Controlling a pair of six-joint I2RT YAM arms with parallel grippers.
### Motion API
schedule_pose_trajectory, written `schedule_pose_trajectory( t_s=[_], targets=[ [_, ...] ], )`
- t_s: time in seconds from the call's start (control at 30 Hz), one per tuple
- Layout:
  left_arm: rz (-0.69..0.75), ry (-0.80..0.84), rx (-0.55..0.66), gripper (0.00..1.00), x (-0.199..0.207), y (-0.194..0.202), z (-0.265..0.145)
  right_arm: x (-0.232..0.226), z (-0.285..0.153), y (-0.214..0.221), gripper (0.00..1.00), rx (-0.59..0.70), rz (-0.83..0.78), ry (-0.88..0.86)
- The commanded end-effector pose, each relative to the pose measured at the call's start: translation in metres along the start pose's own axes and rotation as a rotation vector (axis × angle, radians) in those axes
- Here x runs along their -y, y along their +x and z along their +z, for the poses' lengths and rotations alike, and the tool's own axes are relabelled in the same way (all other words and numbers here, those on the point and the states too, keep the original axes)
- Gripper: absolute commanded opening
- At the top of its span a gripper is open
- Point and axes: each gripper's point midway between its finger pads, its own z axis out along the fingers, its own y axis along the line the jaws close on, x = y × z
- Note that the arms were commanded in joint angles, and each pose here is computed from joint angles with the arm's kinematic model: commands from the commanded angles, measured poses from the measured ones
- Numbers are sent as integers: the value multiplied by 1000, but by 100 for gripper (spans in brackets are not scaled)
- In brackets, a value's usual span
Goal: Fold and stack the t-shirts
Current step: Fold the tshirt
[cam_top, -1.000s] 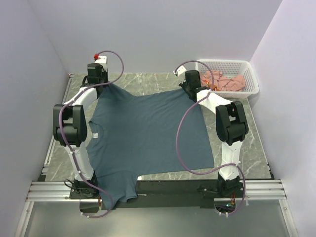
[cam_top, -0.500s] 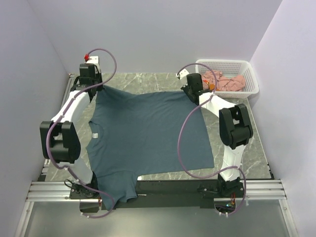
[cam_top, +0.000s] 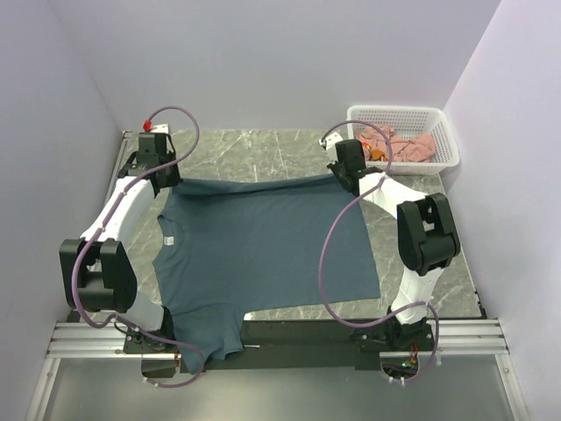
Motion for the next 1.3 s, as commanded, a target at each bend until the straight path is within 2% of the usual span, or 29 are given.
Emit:
schedule_pose_trajectory(
  t_s=[0.0, 0.53, 1.03, 1.27],
  targets=[
    [-62, -52, -4, 1, -10, 1, -17, 15, -16, -1, 0, 16, 39, 60],
    [-98, -114, -6, 1, -24, 10, -46, 14, -30, 22, 0, -17, 56, 96],
    [-159, -122, -150, 1, -29, 86, -43, -25, -21, 67, 1, -129, 84, 15],
    [-196, -124, -149, 1, -31, 103, -48, -33, -21, 80, 6, -164, 120, 11]
  ],
)
